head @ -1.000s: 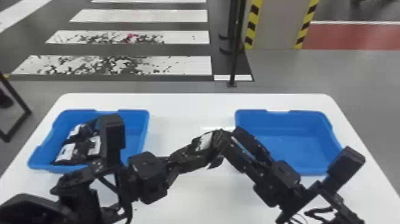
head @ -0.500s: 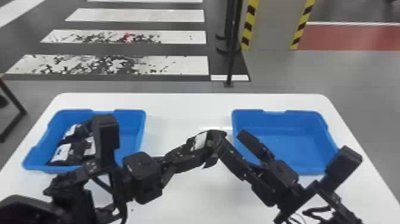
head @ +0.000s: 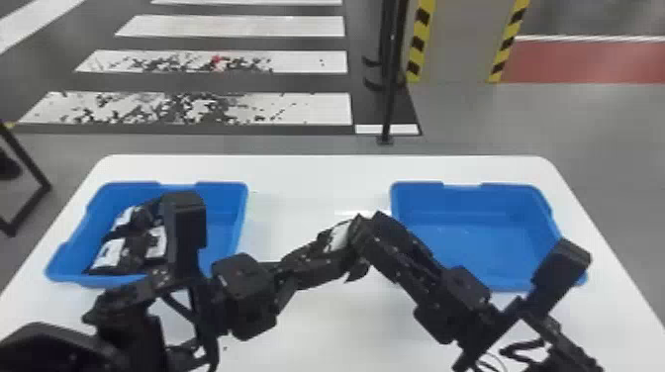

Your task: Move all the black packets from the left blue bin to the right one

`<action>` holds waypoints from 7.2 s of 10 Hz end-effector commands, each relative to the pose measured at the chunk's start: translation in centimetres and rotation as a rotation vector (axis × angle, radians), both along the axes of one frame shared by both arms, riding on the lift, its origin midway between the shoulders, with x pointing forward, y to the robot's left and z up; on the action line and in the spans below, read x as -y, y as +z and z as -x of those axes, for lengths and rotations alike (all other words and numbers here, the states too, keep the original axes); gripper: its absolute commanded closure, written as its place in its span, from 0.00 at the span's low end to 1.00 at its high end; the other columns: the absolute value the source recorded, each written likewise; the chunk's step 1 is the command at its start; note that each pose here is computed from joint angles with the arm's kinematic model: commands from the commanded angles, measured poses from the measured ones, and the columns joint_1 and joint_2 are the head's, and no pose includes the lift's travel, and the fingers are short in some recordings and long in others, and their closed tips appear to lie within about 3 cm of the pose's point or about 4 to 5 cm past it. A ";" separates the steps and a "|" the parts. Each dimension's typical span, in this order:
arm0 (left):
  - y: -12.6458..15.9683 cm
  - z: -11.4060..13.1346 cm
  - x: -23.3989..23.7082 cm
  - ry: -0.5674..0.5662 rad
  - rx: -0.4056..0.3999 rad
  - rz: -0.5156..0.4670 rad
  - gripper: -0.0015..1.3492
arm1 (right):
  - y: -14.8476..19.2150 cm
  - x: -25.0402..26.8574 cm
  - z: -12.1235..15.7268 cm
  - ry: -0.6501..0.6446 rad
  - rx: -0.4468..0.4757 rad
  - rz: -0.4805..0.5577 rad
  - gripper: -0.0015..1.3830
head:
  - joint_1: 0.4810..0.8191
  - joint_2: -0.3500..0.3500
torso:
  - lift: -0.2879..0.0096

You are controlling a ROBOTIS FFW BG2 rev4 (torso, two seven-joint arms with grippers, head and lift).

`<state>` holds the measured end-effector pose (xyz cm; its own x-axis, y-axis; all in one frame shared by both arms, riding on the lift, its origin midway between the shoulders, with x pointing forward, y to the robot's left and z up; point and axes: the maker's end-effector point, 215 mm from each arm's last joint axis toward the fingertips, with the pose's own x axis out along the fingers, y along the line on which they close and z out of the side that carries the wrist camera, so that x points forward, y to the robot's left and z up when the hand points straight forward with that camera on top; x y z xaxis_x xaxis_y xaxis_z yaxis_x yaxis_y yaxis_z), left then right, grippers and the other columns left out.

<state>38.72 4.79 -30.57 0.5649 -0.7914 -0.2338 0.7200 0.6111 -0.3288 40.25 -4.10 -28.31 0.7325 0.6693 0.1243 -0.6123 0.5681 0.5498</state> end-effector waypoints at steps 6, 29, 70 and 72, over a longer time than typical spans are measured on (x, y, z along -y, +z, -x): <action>-0.8 0.1 -1.9 0.061 -0.031 0.026 0.06 | 0.2 2.0 -1.5 -0.039 0.023 0.036 0.92 | 0.63 0.52 | 0.50; -2.1 -8.1 -34.2 0.705 0.019 -0.317 0.13 | -3.6 10.1 1.9 -0.279 0.049 0.357 0.11 | 0.63 0.85 | 0.50; 2.3 -3.5 0.8 -0.039 -0.002 0.062 0.86 | -0.2 2.5 -2.0 -0.097 0.065 0.096 0.11 | 0.63 0.49 | 0.50; 2.0 -2.7 1.9 -0.065 -0.023 0.073 0.86 | 0.4 2.6 -2.4 -0.100 0.072 0.090 0.11 | 0.63 0.45 | 0.50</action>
<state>41.70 3.25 -28.47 0.5151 -0.8368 -0.1855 0.7475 0.5445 -0.3805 42.56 -6.73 -28.11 0.7881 0.6042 0.1180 -0.5847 0.6746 0.4507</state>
